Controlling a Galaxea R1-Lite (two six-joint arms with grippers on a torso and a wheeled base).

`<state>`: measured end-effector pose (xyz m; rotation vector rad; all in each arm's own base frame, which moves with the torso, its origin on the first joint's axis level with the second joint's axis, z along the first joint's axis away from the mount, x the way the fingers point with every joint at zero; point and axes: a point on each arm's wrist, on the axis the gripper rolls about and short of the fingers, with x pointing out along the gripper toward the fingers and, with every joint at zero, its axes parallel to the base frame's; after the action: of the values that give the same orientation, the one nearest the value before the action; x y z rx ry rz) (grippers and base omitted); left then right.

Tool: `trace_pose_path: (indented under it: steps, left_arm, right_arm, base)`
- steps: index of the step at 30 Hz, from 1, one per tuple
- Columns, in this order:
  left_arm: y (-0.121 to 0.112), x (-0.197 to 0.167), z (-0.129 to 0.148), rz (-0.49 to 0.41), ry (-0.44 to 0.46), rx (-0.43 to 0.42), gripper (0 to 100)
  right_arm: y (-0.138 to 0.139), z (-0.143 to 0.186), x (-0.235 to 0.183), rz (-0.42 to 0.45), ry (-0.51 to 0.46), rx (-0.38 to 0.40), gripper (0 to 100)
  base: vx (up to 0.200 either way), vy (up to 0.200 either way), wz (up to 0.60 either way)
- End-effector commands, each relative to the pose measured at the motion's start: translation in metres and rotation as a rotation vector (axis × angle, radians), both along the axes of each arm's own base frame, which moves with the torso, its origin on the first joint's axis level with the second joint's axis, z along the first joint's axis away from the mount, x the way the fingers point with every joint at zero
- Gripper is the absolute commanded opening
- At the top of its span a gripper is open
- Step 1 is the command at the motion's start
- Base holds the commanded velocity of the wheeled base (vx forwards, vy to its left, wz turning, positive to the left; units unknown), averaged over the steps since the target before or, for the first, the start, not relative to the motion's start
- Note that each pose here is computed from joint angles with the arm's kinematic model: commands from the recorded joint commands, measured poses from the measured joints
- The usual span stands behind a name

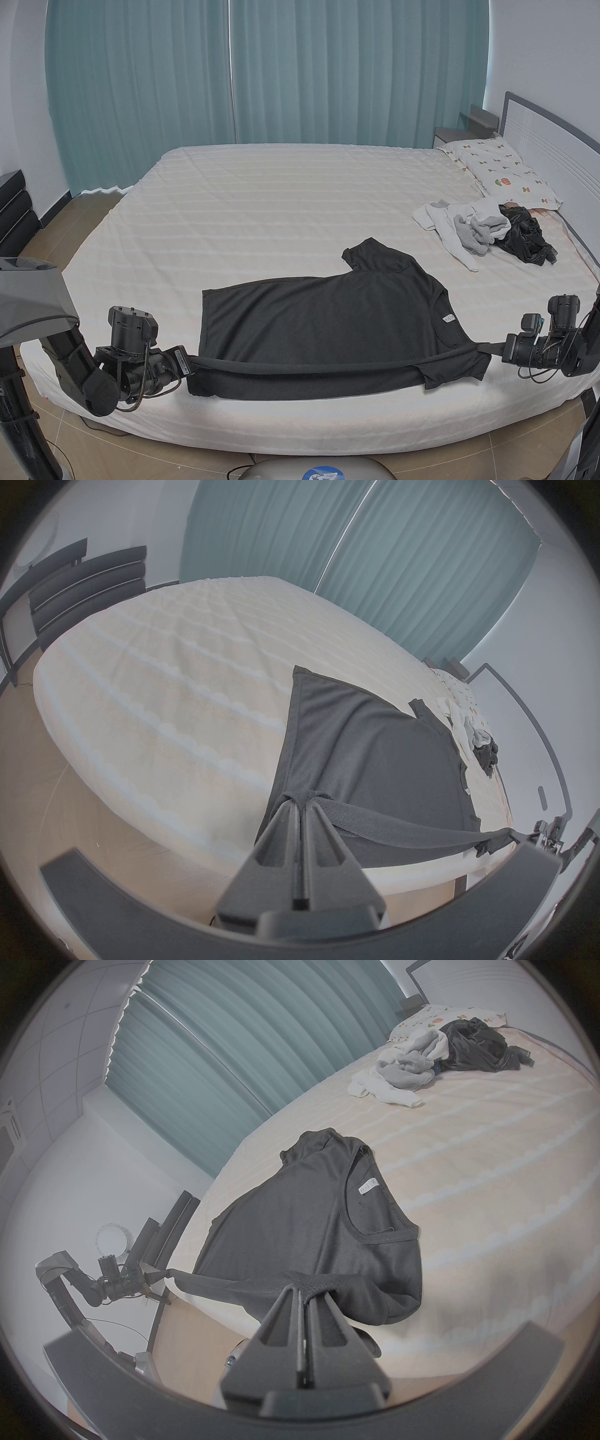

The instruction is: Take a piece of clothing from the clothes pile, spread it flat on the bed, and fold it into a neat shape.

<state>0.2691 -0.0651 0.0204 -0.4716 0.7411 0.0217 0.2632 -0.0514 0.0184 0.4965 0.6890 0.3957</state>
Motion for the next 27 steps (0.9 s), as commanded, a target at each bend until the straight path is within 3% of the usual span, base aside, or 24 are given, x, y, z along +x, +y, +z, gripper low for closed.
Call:
trace_pose_path:
  steps: [1, 9, 22, 27]
  left_arm:
    - [0.002, 0.010, -0.012, 0.015, 0.025, 0.008, 0]
    - [0.013, 0.030, -0.019, 0.068, 0.008, 0.002, 0]
    - [0.007, 0.053, -0.036, 0.062, 0.010, 0.003, 0]
    - [0.005, 0.062, -0.041, 0.061, 0.001, 0.000, 0]
  right_arm:
    - [-0.001, -0.009, 0.008, 0.002, 0.013, 0.004, 0]
    - [0.001, -0.012, 0.028, 0.024, -0.013, 0.000, 0]
    - [0.012, -0.028, 0.057, 0.041, -0.018, -0.037, 0]
    - [0.013, -0.034, 0.066, 0.021, 0.001, -0.011, 0]
  base:
    - [0.000, 0.000, 0.00]
    - [0.000, 0.000, 0.00]
    - [0.000, 0.000, 0.00]
    - [0.000, 0.000, 0.00]
